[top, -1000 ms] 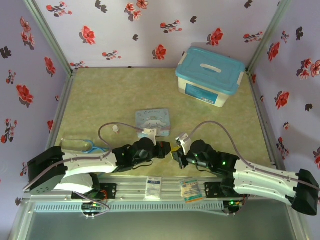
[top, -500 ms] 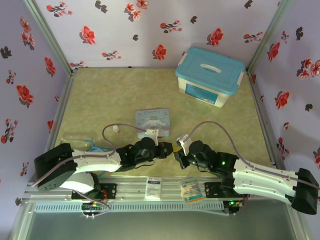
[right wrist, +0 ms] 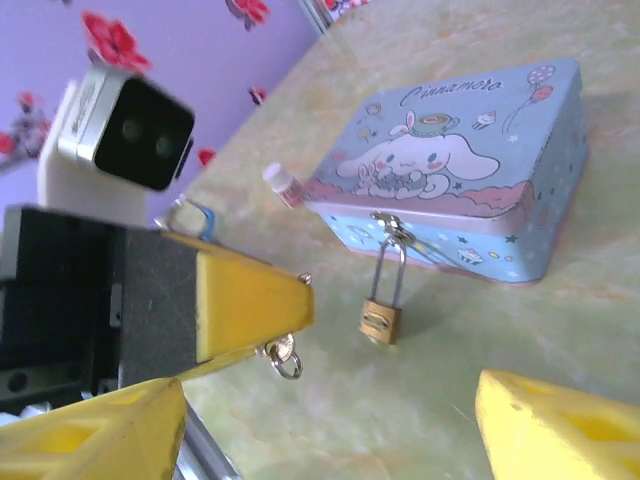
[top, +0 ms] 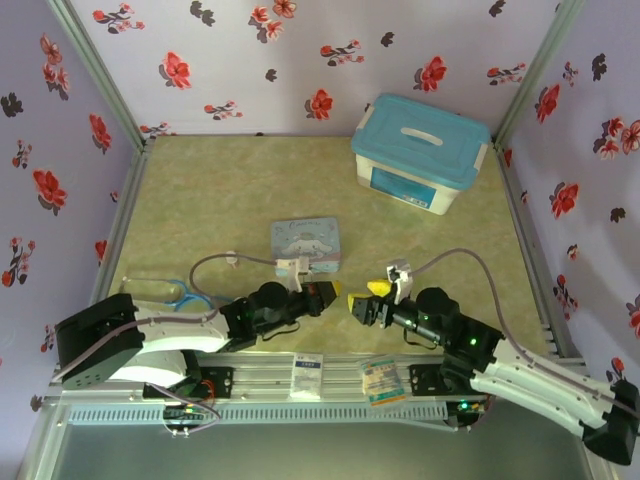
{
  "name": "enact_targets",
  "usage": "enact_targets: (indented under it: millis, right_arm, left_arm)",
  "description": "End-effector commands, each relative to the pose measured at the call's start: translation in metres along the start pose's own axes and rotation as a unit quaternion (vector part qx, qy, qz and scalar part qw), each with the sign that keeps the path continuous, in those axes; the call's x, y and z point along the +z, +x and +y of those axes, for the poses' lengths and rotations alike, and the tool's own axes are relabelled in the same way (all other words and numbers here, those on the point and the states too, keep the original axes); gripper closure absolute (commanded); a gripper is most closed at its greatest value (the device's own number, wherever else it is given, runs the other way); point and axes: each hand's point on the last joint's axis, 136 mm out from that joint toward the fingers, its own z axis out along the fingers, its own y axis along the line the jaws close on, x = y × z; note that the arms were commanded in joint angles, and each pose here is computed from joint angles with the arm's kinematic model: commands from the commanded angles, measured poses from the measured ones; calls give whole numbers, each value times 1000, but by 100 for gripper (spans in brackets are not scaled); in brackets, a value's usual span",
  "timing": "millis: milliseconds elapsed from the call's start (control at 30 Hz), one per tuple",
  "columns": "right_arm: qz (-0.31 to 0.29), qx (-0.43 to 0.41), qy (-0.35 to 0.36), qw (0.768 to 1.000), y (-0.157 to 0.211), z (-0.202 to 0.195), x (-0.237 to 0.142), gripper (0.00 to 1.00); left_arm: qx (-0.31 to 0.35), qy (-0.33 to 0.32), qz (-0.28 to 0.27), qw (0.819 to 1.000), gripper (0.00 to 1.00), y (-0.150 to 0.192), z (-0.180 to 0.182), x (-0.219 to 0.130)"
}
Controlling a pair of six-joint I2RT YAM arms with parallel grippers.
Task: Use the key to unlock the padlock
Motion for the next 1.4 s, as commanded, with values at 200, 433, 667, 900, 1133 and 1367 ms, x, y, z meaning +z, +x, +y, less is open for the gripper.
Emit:
enact_targets:
  millis: [200, 433, 667, 900, 1133, 1367]
  right_arm:
    - [-26, 86, -138, 986, -21, 38, 9, 31]
    - [-29, 76, -173, 981, -31, 55, 17, 44]
    - [-35, 72, -187, 979, -38, 62, 25, 57]
    - [-36, 65, -183, 980, -41, 62, 29, 73]
    - [-54, 67, -158, 984, -40, 49, 28, 86]
    - [-35, 49, -127, 990, -33, 40, 32, 62]
  left_arm:
    - [-8, 109, -103, 989, 100, -41, -43, -12]
    - [-8, 120, -110, 987, 100, -47, -54, -16]
    - [-11, 125, -107, 986, 100, -45, -58, -15]
    - [-12, 125, -104, 987, 100, -43, -58, -14]
    - [-16, 127, -104, 986, 100, -42, -58, -14]
    - [-20, 128, -103, 986, 100, -42, -59, -13]
